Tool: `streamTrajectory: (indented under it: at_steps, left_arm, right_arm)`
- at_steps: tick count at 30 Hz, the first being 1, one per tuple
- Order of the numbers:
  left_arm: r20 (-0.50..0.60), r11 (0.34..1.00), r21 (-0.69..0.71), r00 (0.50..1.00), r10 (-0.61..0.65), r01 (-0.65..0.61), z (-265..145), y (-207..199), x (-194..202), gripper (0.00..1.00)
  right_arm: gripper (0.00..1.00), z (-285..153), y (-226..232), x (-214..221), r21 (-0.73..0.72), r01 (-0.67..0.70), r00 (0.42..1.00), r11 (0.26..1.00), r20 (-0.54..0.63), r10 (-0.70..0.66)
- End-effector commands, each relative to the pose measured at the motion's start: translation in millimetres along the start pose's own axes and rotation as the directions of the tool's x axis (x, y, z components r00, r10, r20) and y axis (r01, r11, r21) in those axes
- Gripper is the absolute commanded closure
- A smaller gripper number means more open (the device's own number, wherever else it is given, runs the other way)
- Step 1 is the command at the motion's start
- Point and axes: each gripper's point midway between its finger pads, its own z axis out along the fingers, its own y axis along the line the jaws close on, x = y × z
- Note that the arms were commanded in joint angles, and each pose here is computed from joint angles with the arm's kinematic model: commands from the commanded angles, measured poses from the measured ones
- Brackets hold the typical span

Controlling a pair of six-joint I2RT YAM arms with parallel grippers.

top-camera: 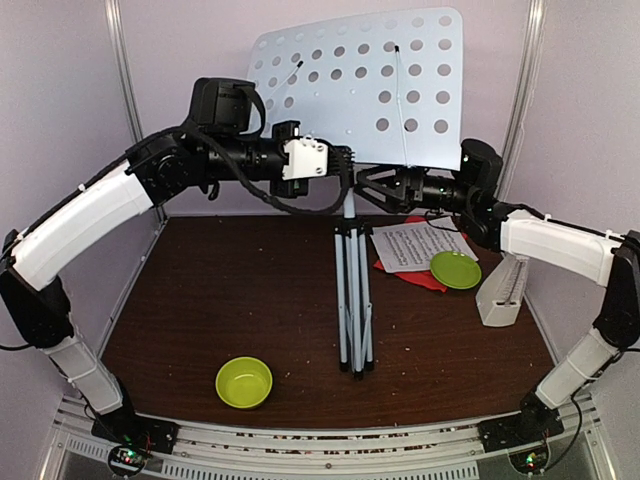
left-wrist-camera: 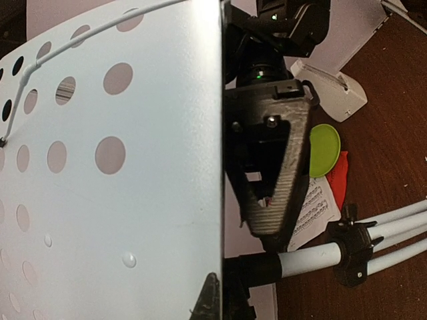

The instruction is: Set up the instrument practice props

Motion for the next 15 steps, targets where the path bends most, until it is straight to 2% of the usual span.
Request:
streamTrajectory:
  at_steps: [1, 9, 15]
  left_arm:
    - [0.138, 0.858, -0.506, 0.975, 0.177, -0.084, -98.1, 133.1, -67.8, 1.0]
    - [0.217, 0.859, -0.51, 0.961, 0.172, -0.038, -110.8, 131.0, -80.1, 1.0]
    - [0.256, 0.861, -0.507, 0.95, 0.178, -0.024, -122.9, 129.5, -88.5, 1.0]
  right_arm:
    - [0.28, -1.4, 17.2, 20.1, -0.021, 0.059, 0.997, 0.998, -0.058, -0.06]
    - [0.38, 7.1, 9.4, 36.0, 0.035, 0.129, 0.985, 0.991, -0.117, -0.124]
    - [0.44, 9.8, 0.8, 28.9, 0.061, 0.171, 0.983, 0.983, -0.074, -0.166]
